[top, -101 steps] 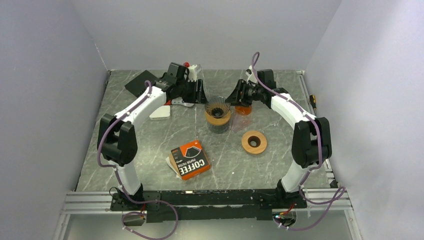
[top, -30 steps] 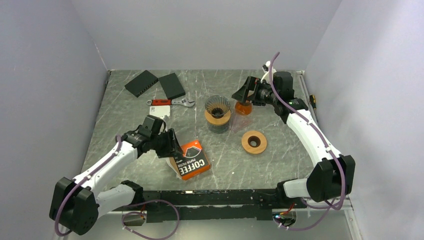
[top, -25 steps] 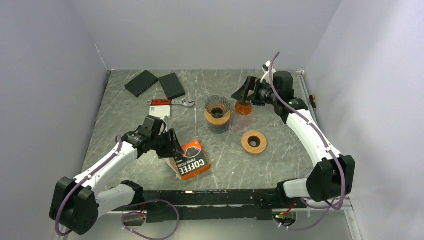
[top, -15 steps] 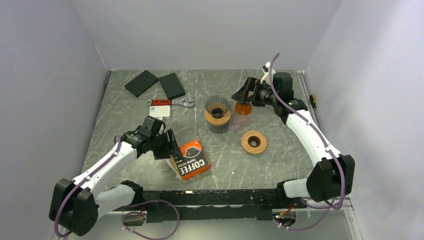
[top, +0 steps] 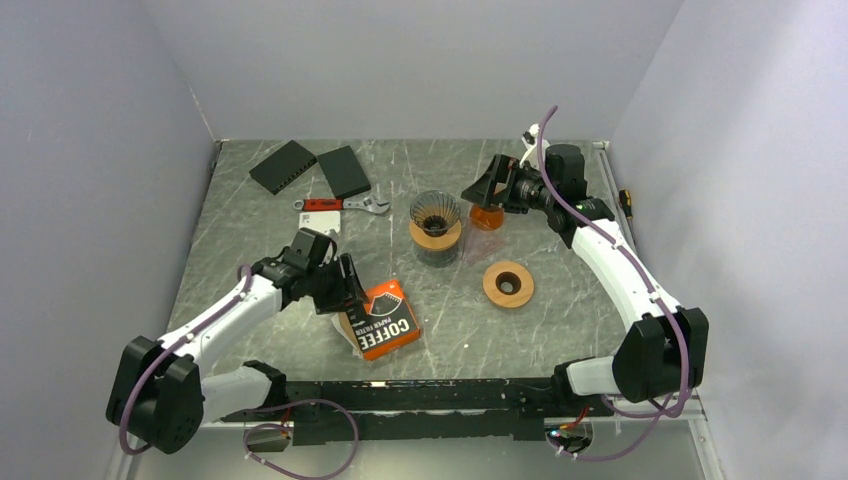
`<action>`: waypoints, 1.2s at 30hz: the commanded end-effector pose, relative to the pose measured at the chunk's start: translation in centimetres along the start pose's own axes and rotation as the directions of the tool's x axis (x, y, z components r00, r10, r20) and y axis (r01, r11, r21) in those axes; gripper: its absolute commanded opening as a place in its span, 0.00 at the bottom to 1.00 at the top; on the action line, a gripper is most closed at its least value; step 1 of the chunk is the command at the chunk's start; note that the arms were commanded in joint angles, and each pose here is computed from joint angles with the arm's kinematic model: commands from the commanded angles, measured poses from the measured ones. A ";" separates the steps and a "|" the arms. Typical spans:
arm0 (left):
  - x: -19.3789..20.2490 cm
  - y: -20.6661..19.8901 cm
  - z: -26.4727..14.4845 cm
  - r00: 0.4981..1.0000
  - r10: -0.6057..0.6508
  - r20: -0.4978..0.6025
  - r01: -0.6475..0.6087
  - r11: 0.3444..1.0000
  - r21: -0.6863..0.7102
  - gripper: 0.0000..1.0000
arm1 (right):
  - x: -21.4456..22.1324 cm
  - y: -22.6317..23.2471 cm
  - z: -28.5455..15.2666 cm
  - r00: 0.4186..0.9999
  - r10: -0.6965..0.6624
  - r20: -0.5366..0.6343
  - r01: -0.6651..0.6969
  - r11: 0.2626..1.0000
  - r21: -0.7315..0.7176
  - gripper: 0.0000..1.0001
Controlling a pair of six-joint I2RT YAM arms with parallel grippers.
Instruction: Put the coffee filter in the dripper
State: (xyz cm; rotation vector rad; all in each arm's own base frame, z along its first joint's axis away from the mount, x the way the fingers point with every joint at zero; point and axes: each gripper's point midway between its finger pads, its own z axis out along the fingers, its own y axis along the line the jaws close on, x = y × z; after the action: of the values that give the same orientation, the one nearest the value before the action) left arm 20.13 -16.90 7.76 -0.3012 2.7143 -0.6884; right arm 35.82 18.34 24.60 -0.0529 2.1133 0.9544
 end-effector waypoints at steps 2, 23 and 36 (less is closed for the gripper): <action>-1.6 -0.3 -1.2 0.998 0.016 0.068 -0.014 0.999 -0.033 0.67 | -0.8 0.4 0.2 1.000 -0.008 0.027 0.008 1.000 -0.028 1.00; -1.1 -1.0 0.1 0.998 -0.025 0.052 0.023 0.999 0.036 0.63 | -0.5 0.2 0.5 1.000 -0.004 0.013 0.004 1.000 -0.027 1.00; -1.5 -3.6 0.2 0.999 -0.007 0.043 -0.001 0.986 0.164 0.63 | -0.7 0.4 0.4 1.000 -0.006 0.017 0.007 0.999 -0.035 1.00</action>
State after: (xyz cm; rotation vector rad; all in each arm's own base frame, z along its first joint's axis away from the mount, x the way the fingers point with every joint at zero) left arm 21.04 -17.49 8.31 -0.3212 2.6628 -0.7320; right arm 35.87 18.61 23.19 -0.0421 2.1535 0.9744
